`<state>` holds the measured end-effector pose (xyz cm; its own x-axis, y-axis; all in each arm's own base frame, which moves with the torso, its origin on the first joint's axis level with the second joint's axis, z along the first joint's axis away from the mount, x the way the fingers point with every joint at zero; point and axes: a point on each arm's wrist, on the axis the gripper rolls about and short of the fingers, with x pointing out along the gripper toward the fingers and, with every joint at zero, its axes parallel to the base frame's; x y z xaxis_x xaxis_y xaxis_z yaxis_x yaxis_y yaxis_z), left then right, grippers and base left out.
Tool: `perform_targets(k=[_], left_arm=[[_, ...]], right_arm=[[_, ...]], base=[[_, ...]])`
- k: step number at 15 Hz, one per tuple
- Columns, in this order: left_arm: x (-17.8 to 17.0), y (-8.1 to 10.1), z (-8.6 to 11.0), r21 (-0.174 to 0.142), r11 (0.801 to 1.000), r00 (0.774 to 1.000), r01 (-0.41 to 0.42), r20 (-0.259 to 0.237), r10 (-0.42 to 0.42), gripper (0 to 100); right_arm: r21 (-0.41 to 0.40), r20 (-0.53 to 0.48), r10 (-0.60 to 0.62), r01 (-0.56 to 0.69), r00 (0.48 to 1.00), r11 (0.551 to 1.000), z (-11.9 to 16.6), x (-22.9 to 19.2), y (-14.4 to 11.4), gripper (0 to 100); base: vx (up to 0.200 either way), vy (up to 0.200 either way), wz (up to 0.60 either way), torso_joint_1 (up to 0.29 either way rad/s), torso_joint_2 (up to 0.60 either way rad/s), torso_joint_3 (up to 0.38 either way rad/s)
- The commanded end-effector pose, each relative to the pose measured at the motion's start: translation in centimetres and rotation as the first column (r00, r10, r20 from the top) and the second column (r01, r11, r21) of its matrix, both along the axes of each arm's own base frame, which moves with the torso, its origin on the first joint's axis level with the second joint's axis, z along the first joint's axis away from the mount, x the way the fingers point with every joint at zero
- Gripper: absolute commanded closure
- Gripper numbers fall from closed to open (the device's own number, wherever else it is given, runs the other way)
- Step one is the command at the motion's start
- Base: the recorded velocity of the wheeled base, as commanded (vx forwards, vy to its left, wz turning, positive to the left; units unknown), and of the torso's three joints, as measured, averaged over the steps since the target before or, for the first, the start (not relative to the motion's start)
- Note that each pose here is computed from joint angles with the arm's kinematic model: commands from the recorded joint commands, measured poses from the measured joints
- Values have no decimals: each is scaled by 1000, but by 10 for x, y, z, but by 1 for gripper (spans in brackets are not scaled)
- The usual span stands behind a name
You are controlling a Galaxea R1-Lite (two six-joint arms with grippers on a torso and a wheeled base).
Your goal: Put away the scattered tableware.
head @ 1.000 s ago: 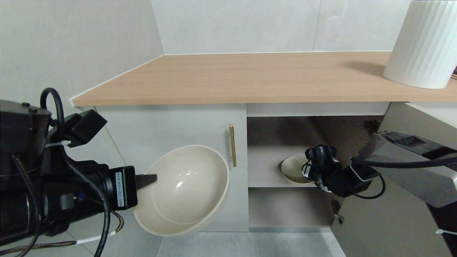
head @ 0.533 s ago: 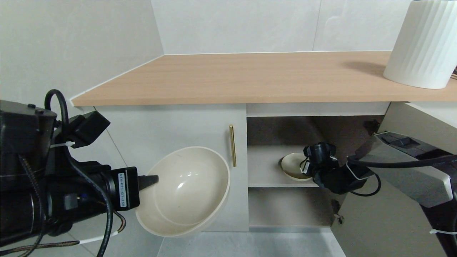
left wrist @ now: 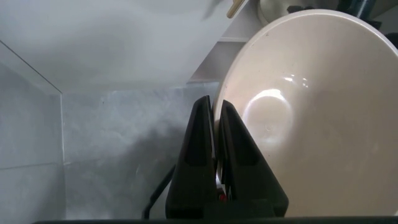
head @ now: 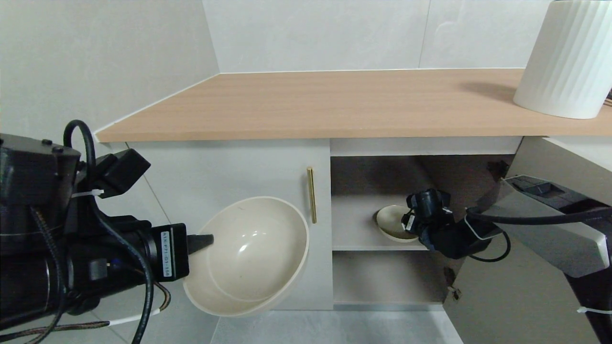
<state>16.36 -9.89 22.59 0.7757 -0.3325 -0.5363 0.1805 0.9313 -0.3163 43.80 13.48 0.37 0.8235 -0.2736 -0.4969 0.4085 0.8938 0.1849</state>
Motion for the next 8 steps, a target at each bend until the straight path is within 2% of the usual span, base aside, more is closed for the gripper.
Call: perform_targets(k=[1, 3, 5, 6, 8], left_arm=[[5, -3, -5, 26, 1000, 1000, 9, -12, -9, 100], [11, -13, -13, 64, 997, 999, 41, -31, -39, 100], [13, -16, -18, 75, 996, 998, 51, -46, -48, 100], [16, -21, -23, 82, 995, 997, 65, -55, -61, 100], [21, -29, -32, 104, 991, 993, 87, -85, -79, 100]], right_arm=[[25, 30, 33, -34, 999, 999, 42, -30, 3, 0], [30, 57, 155, -156, 986, 987, 87, -69, 13, 0], [30, 75, 272, -274, 959, 961, 117, -100, 20, 0], [23, 77, 398, -401, 914, 916, 147, -136, 25, 0], [46, 28, 554, -554, 832, 831, 176, -182, 30, 0]], base=[[0, 0, 0, 0, 0, 0], [0, 0, 0, 0, 0, 0], [0, 0, 0, 0, 0, 0], [0, 0, 0, 0, 0, 0], [0, 0, 0, 0, 0, 0]])
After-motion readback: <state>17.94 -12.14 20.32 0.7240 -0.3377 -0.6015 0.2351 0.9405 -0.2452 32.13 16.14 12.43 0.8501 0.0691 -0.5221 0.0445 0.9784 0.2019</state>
